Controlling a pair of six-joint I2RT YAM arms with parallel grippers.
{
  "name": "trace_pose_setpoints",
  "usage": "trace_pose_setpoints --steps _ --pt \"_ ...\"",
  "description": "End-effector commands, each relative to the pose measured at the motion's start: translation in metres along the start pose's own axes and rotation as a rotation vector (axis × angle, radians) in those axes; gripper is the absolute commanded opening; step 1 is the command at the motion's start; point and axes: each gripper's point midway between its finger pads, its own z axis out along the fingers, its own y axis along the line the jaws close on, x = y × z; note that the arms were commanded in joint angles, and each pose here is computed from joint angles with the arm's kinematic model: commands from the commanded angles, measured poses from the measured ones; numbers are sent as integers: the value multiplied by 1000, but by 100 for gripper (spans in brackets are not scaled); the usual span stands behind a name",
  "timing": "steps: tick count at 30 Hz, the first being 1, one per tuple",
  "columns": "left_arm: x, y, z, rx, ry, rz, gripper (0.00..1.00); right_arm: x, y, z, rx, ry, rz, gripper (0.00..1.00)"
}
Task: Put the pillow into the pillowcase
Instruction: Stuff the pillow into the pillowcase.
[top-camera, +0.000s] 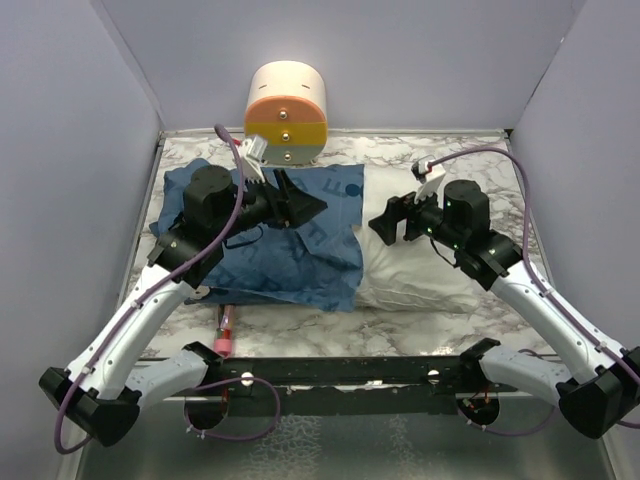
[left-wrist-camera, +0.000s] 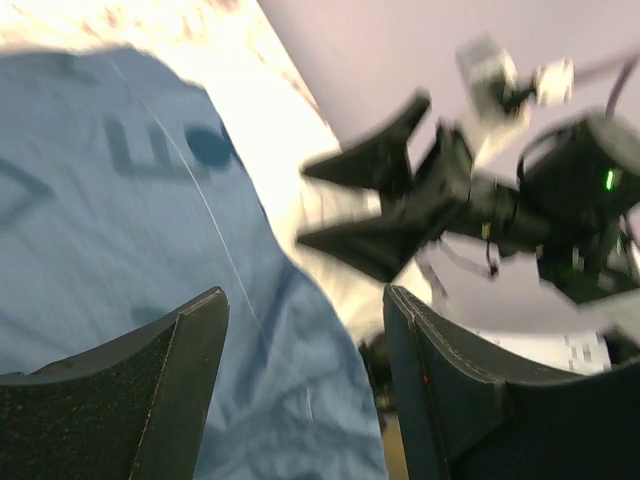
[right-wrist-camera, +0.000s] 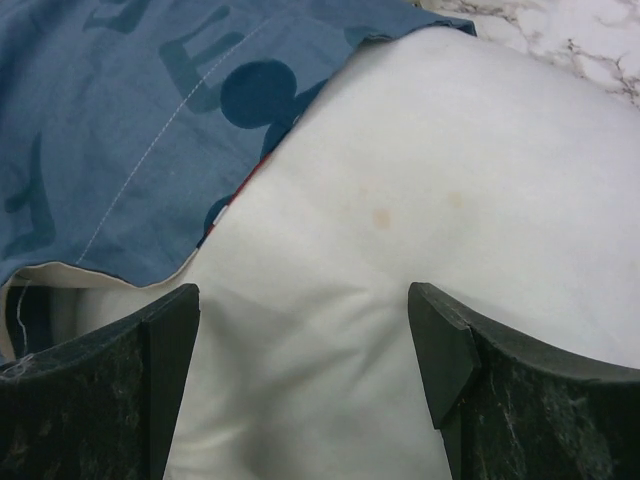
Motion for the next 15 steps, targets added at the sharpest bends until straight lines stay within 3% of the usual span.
trace_pose_setpoints --steps 1,5,9,13,14,15 --pt "-32 21 19 -232 -49 64 67 11 -8 -5 50 3 42 83" --pt "-38 17 50 -397 -11 273 71 4 -8 -13 61 -20 55 82" --pt "-37 39 75 -552 60 396 75 -3 -13 -22 100 -49 72 82" --pt "-35 50 101 -599 98 457 77 -3 -15 -27 120 -54 82 82" --pt "-34 52 107 -609 108 471 92 -1 -16 -28 128 -49 85 82" --pt "-32 56 113 -624 126 486 98 0 -17 -28 135 -46 88 82"
